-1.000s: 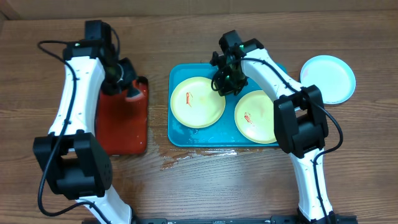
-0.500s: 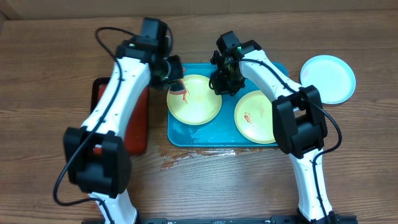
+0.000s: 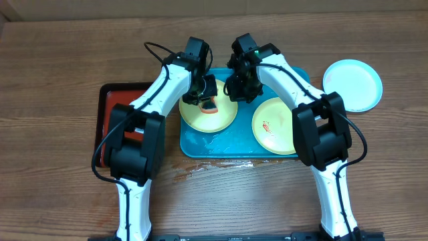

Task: Clean dirty plates on tray and stack at the side
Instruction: 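Scrub the yellow plate with the sponge while the right gripper holds it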

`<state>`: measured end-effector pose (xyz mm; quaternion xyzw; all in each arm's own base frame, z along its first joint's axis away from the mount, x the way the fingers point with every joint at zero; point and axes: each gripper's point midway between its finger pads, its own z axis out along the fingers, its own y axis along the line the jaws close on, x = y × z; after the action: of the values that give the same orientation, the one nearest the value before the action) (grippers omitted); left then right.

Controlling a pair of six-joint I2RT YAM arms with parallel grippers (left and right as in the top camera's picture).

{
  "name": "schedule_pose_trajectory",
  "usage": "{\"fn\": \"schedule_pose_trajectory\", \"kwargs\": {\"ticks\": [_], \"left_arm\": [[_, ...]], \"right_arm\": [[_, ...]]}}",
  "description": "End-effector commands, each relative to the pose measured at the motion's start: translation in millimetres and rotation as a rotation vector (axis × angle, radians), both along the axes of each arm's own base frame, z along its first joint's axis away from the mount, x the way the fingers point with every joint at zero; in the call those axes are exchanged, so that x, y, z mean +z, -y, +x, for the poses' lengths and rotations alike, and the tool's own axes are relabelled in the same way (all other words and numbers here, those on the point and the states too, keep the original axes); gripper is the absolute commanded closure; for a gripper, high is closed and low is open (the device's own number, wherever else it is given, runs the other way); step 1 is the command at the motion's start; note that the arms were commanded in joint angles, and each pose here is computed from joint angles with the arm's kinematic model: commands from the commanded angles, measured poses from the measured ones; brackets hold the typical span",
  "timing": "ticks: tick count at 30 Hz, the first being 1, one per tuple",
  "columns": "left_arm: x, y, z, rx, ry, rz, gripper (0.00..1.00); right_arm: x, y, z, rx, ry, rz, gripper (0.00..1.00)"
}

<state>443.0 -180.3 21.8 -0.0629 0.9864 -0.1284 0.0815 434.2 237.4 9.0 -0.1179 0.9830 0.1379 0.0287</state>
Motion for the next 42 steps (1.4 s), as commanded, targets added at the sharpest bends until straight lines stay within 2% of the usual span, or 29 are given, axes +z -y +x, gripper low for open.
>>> {"fn": "schedule_pose_trajectory", "kwargs": {"ticks": [1, 5, 11, 15, 19, 22, 34, 37, 42], "left_arm": [[-9, -36, 3, 0.06, 0.026, 0.202, 0.96], [-5, -54, 9, 0.037, 0.065, 0.318, 0.96], [32, -50, 27, 0.04, 0.126, 0.307, 0.96], [58, -28, 36, 0.017, 0.146, 0.191, 0.96], [61, 11, 28, -0.047, 0.106, -0.017, 0.96], [53, 22, 19, -0.071, 0.071, -0.048, 0.96], [-10, 18, -19, -0.102, -0.062, 0.073, 0.96], [-33, 2, -23, -0.091, -0.09, 0.167, 0.96], [-35, -33, -12, -0.054, -0.041, 0.359, 0.96]], "right_arm": [[-15, 28, 6, -0.032, 0.038, -0.164, 0.96], [-16, 36, 5, -0.036, 0.036, -0.202, 0.96], [-15, 54, 6, -0.043, 0.051, -0.3, 0.96], [-11, 55, 7, -0.044, 0.056, -0.313, 0.96], [-10, 52, 7, -0.043, 0.053, -0.294, 0.96], [-10, 44, 5, -0.039, 0.038, -0.248, 0.96], [-7, 29, 4, -0.052, -0.018, -0.08, 0.96], [-6, 30, 3, -0.061, -0.034, -0.059, 0.96], [-6, 31, 3, -0.062, -0.036, -0.062, 0.96]]}}
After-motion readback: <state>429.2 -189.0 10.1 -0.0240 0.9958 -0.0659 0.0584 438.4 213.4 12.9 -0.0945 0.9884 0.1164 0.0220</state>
